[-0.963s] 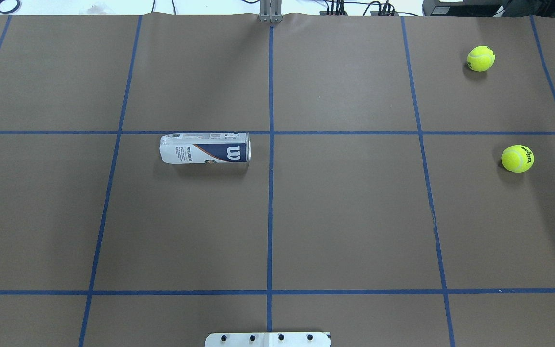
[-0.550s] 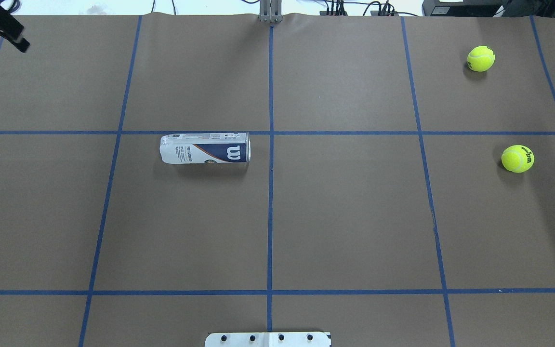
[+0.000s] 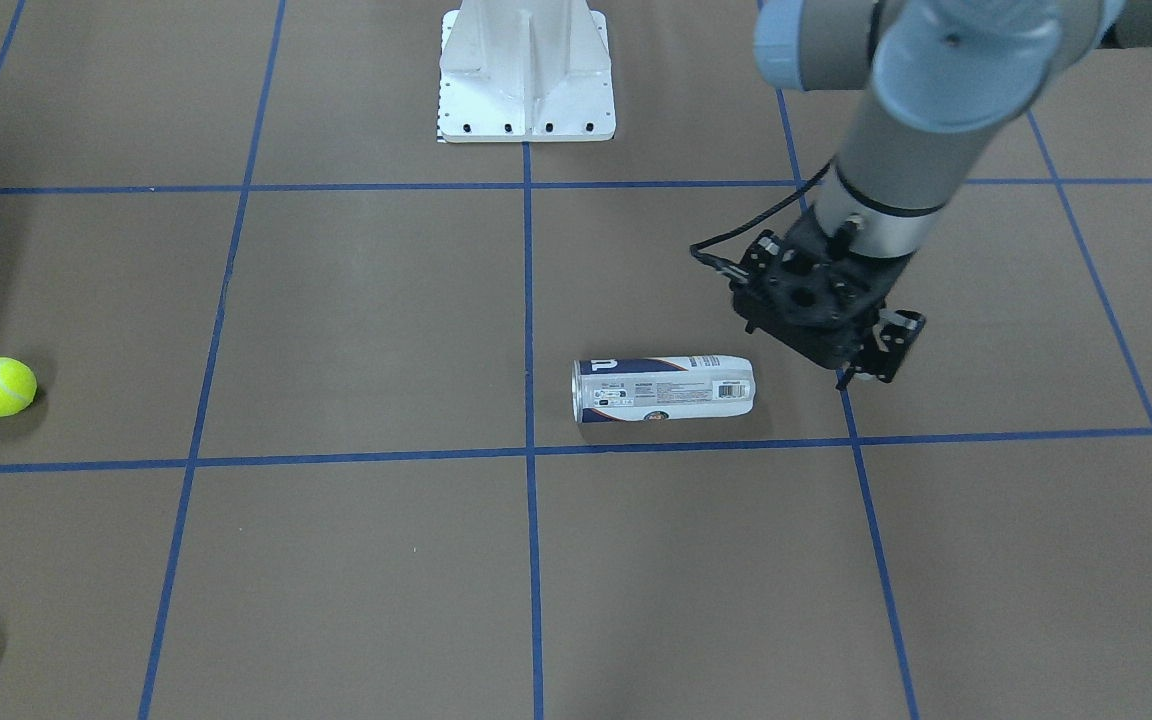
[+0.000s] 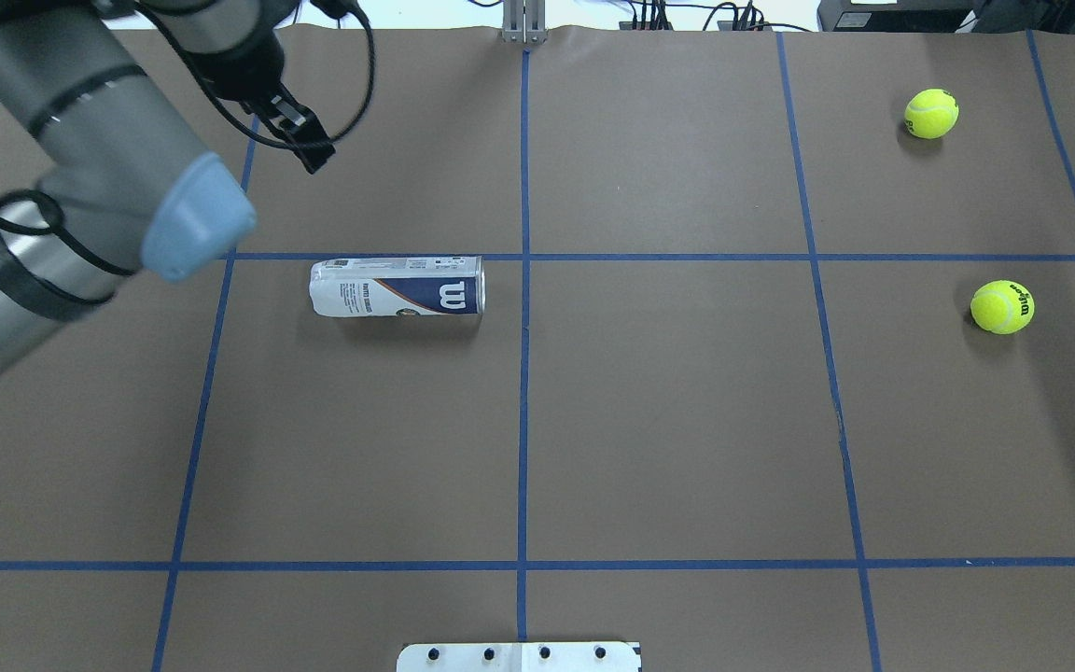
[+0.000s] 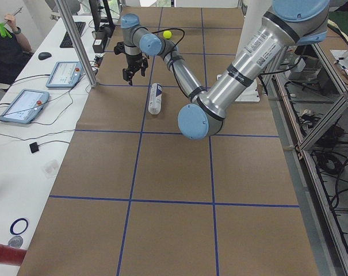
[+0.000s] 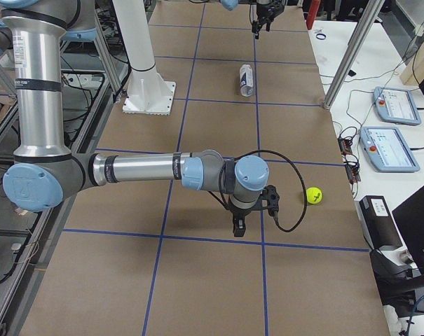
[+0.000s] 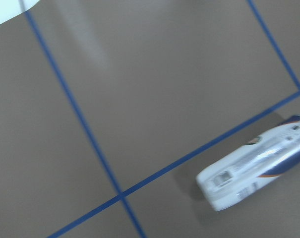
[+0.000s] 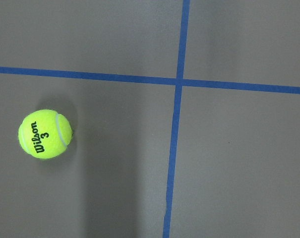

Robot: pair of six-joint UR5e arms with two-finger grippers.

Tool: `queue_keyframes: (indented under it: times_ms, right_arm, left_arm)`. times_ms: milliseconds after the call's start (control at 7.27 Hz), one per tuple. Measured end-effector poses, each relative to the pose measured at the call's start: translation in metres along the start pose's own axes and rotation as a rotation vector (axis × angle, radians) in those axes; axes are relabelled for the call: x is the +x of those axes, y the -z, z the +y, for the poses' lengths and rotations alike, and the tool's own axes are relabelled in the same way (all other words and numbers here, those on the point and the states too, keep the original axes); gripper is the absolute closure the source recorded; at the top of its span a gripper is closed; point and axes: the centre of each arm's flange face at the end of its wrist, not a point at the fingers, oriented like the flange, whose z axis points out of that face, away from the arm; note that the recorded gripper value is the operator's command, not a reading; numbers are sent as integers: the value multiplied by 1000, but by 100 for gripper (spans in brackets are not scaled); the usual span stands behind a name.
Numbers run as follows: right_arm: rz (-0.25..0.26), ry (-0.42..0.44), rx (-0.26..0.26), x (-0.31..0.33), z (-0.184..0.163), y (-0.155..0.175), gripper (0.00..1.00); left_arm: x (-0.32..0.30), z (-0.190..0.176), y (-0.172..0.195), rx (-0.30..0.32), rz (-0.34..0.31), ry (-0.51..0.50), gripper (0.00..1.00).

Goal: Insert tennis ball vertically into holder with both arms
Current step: 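Move the left gripper over the lying white-and-blue Wilson can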

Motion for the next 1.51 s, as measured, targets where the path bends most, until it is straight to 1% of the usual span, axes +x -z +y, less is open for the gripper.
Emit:
queue_keyframes:
  times_ms: [138,275,413,550,688,826,963,1101,1239,1376,1514]
  right_arm:
    - [0,0,0,0,0,0,0]
    - [-1,0,1,-1,0,0,0]
    - [-7,0,2,-1,0,1,0]
    - [-14,-1,3,-2,0,1,0]
    - [-17,-1,3,-2,-1,0,0]
    - [-18,-1,3,-2,-1,0,0]
    - [-18,-1,3,-2,-1,1,0]
    - [-18,0,4,-3,-1,1,0]
    - [-18,1,5,-3,-1,1,0]
    - [-18,2,6,-3,-1,1,0]
    - [-18,2,6,-3,-1,1,0]
  left_arm:
    - [57,-13,-18,10,-118,-114,21]
    - [105,-19,-28,47,-204,-169,22]
    - [139,-23,-31,103,-241,-180,22]
    - [157,-28,-26,148,-246,-178,22]
    - [166,-33,-18,170,-238,-176,33]
    - [171,-36,-13,166,-222,-178,36]
    - [175,-37,-8,149,-198,-180,33]
    - [177,-40,-1,134,-171,-179,33]
    - [172,-41,8,111,-132,-190,23]
    - [159,-41,17,81,-83,-230,19]
    - [145,-41,22,55,-47,-292,15]
